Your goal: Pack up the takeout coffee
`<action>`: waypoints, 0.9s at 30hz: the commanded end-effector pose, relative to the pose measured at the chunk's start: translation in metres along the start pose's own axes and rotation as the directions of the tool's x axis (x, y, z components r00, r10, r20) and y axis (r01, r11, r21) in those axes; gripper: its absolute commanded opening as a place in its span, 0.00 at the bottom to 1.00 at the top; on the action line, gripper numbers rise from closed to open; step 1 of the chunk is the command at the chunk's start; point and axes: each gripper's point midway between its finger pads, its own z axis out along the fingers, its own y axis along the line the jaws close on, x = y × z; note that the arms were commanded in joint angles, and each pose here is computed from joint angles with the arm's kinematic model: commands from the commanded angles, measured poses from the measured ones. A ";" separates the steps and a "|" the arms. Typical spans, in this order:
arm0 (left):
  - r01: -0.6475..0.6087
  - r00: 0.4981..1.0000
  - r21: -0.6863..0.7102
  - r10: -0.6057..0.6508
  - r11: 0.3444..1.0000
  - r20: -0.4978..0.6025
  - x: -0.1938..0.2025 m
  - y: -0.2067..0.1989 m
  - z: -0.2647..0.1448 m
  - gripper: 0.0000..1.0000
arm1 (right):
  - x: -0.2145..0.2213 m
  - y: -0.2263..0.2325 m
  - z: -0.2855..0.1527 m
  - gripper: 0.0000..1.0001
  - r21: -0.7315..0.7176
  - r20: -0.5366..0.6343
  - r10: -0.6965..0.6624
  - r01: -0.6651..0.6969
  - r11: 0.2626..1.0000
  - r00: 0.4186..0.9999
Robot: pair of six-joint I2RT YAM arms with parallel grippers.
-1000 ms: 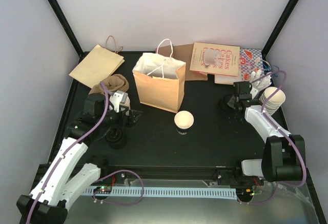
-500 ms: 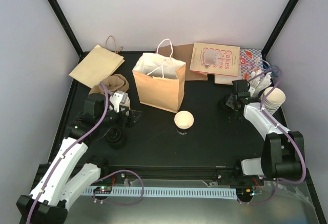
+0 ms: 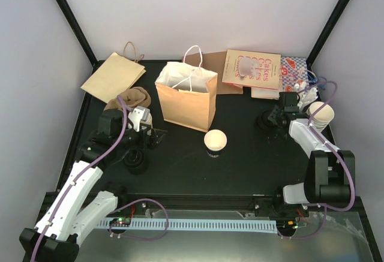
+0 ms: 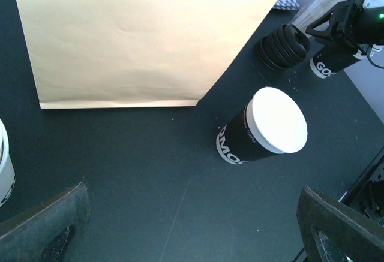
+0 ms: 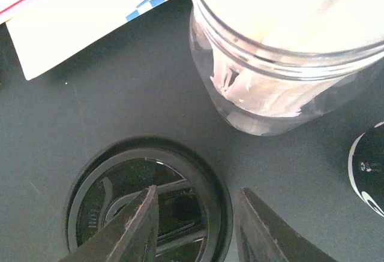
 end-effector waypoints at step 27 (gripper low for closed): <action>-0.037 0.999 0.029 0.037 0.999 0.027 -0.006 -0.007 -0.002 0.97 | 0.004 0.009 0.021 0.11 -0.111 -0.059 -0.027 0.021 0.994 0.998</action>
